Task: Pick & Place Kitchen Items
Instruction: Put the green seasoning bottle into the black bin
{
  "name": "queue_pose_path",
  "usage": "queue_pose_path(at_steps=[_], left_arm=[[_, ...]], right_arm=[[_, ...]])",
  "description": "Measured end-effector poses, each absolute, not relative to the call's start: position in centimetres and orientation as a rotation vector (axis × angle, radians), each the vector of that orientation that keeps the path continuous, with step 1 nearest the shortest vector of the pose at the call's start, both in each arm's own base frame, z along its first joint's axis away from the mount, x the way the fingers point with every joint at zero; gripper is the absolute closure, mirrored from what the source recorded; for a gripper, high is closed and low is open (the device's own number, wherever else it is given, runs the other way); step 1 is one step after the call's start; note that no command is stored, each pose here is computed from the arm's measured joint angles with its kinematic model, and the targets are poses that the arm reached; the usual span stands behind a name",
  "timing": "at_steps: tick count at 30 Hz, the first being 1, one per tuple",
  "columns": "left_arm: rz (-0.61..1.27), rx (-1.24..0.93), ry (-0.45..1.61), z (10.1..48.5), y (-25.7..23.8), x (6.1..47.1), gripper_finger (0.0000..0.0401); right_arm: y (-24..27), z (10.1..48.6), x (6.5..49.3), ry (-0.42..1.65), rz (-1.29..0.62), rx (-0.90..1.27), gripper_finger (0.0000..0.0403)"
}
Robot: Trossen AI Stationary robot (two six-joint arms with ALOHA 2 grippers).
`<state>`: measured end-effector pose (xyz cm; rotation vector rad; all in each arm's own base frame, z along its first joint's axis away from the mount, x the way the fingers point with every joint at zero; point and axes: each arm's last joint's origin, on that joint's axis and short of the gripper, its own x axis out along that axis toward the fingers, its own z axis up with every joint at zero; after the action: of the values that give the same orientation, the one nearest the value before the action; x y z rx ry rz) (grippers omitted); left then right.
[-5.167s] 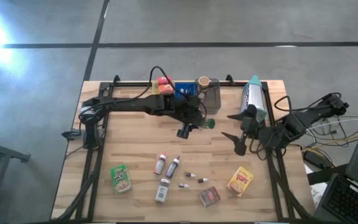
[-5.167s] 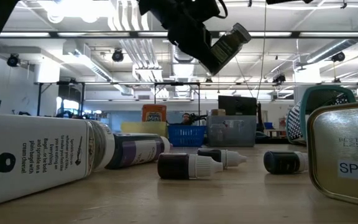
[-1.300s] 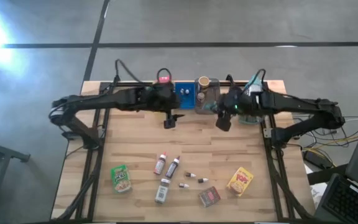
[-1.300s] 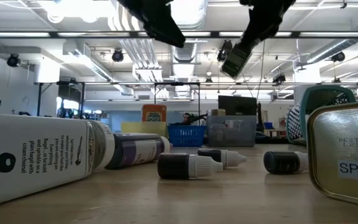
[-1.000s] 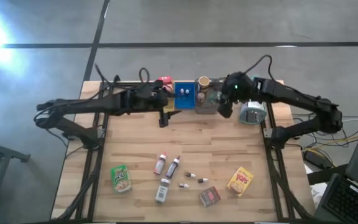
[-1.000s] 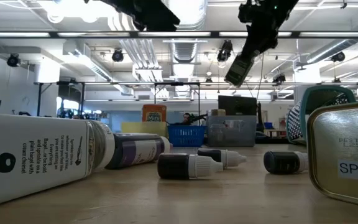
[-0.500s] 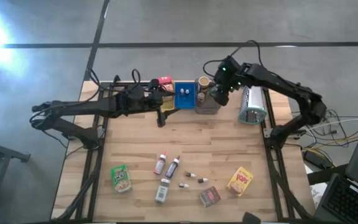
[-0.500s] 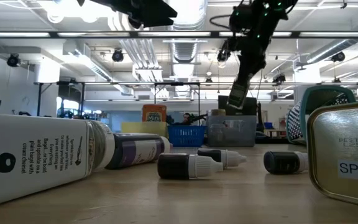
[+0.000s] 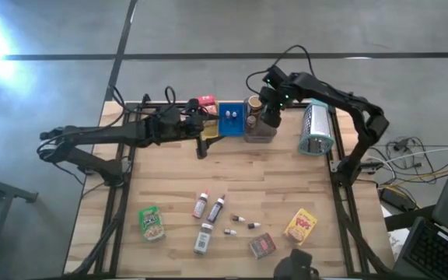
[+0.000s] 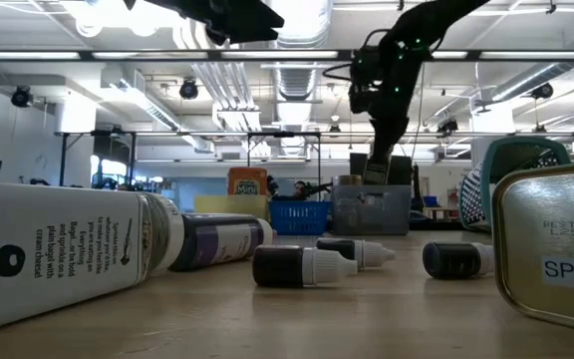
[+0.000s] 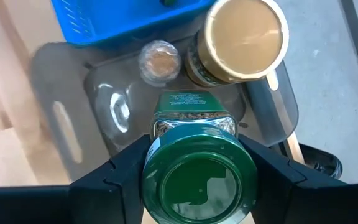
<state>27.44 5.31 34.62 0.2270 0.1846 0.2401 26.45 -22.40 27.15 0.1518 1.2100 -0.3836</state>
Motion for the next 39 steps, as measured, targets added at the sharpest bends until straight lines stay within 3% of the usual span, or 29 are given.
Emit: queue_pose_path(at_steps=[21, 34, 39], left_arm=[[0.239, 0.229, 0.189, 34.6, 5.3, 27.5, 0.0094], [0.239, 0.229, 0.193, 34.5, 5.3, 27.5, 0.0094], [0.239, 0.229, 0.192, 34.5, 5.3, 27.5, 0.0094]], right_arm=[[-25.1, 22.4, 27.7, 1.295, -0.359, 0.156, 0.0206], [-25.7, 21.3, 27.9, 1.301, -0.357, 0.153, 0.0183], [-25.8, 21.7, 27.9, 1.277, -0.370, 0.139, 0.0156]])
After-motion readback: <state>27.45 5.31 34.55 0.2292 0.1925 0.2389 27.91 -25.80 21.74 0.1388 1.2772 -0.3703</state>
